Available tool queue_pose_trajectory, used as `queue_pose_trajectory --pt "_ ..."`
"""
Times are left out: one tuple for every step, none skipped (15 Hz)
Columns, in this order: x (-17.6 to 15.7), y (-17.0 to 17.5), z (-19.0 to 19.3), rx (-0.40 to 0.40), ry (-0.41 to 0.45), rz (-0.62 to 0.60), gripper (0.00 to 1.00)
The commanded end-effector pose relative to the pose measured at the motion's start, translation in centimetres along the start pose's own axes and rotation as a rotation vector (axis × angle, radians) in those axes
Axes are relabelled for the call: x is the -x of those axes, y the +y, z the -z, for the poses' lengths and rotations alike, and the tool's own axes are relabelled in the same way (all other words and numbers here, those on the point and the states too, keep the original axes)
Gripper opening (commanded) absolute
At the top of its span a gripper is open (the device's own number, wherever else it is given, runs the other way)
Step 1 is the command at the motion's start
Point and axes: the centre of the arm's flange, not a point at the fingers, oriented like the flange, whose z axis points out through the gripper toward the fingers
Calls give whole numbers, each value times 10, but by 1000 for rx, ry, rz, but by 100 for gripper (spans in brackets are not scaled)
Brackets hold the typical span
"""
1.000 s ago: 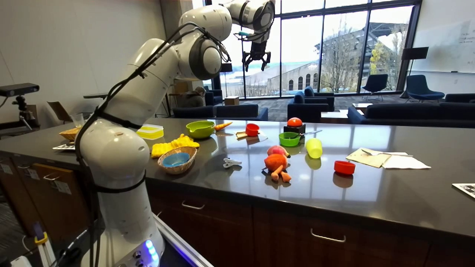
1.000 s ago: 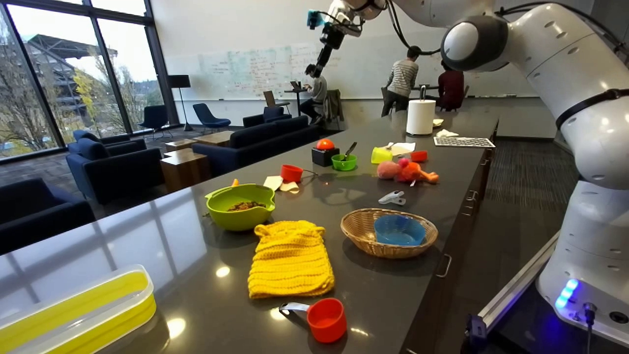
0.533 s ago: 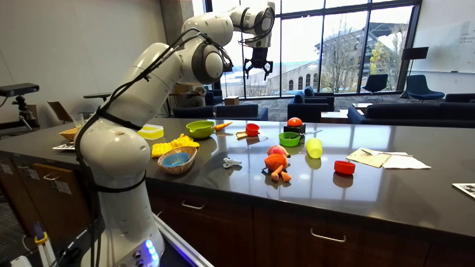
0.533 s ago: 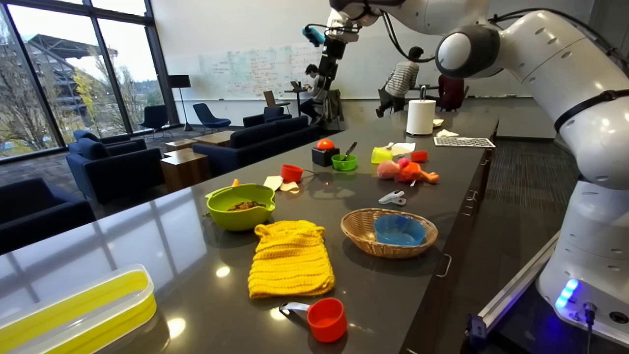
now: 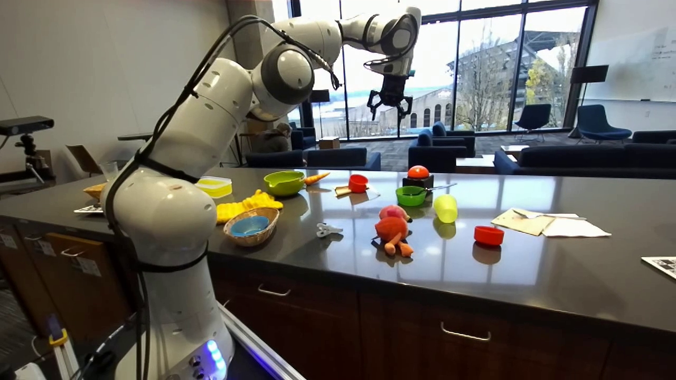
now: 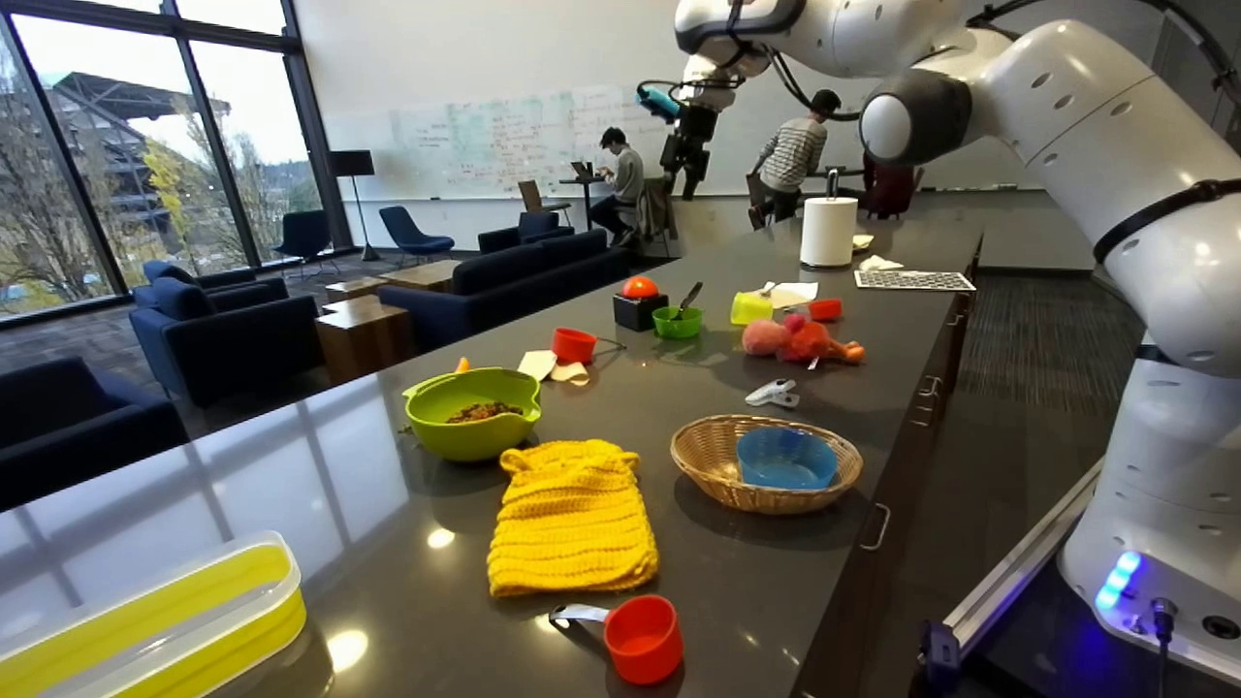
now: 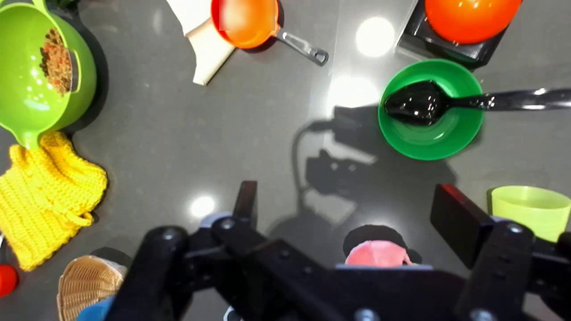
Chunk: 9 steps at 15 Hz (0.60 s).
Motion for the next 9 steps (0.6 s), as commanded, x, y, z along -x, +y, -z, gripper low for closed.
queue_pose_trajectory --pt "79 22 22 -69 -116 75 100" --pt "88 32 23 -68 -140 91 100" --pt "93 40 22 -79 -148 106 100" --pt "98 47 20 -86 -158 124 100" --pt "100 55 19 -94 -173 156 100" --pt "103 64 18 -105 -186 211 100" --pt "106 78 18 -131 -207 284 100" --pt "109 91 20 -147 -210 334 100" --pt "115 98 19 -161 -213 380 100"
